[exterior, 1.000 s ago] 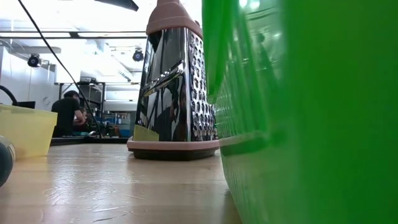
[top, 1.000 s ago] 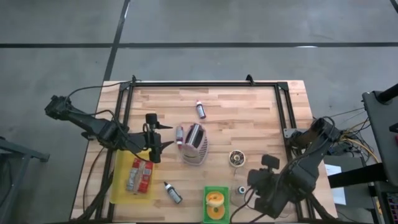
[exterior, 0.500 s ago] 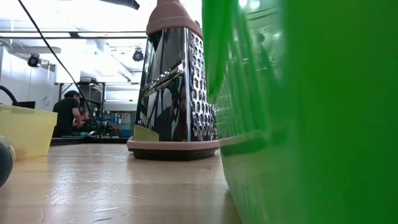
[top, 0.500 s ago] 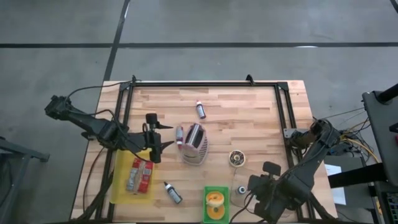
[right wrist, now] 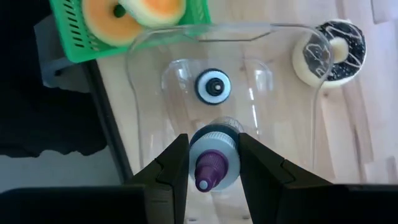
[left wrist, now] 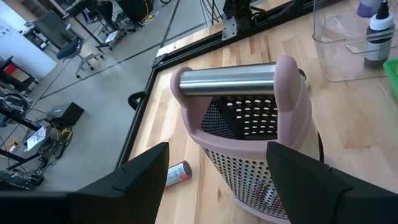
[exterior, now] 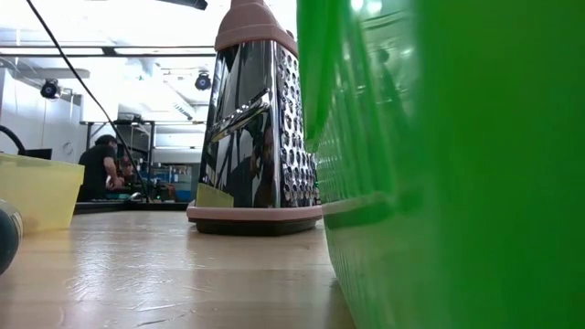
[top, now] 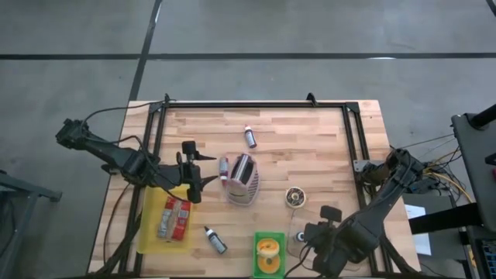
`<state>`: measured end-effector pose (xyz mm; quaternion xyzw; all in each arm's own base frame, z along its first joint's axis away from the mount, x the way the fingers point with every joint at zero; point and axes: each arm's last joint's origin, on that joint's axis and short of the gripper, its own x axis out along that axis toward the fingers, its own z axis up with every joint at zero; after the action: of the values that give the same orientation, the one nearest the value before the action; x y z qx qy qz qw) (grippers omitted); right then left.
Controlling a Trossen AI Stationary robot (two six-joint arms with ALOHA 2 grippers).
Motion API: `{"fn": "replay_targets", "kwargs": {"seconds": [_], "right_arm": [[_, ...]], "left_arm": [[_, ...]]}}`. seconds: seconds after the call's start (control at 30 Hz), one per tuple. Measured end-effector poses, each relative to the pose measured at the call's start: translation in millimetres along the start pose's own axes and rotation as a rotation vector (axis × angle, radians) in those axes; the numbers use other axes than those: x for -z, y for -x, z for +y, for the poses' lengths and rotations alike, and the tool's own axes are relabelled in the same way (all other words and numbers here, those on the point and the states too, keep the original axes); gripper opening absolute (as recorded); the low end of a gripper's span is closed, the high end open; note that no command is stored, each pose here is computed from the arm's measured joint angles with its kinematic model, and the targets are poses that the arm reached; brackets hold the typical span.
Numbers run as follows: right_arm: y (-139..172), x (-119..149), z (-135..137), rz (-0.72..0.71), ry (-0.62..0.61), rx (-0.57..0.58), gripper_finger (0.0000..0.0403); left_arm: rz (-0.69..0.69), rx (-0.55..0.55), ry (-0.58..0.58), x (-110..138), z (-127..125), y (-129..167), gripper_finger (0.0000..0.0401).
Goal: Pick & Place Food Item
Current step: Put the violet food coloring bottle into the transparent bin
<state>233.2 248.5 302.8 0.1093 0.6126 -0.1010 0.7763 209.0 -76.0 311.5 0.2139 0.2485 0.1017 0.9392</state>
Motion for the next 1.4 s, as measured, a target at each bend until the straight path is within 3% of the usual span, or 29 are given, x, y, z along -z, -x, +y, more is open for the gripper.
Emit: {"fn": "replay_targets", "kwargs": {"seconds": [0.43, 1.03, 1.4], "right_arm": [[-16, 3, 7, 0.031, 0.000, -0.123, 0.0103], [-64, 14, 4, 0.030, 0.002, -0.125, 0.0103], [-82, 18, 3, 0.002, -0.007, -0.183, 0.0103]], "left_arm": [[0.001, 0.000, 0.017, 0, 0, 0, 0.0273], [0.007, 0.001, 0.024, 1, 0, 0, 0.0273], [0.007, 0.001, 0.023, 1, 0, 0, 0.0273]]}}
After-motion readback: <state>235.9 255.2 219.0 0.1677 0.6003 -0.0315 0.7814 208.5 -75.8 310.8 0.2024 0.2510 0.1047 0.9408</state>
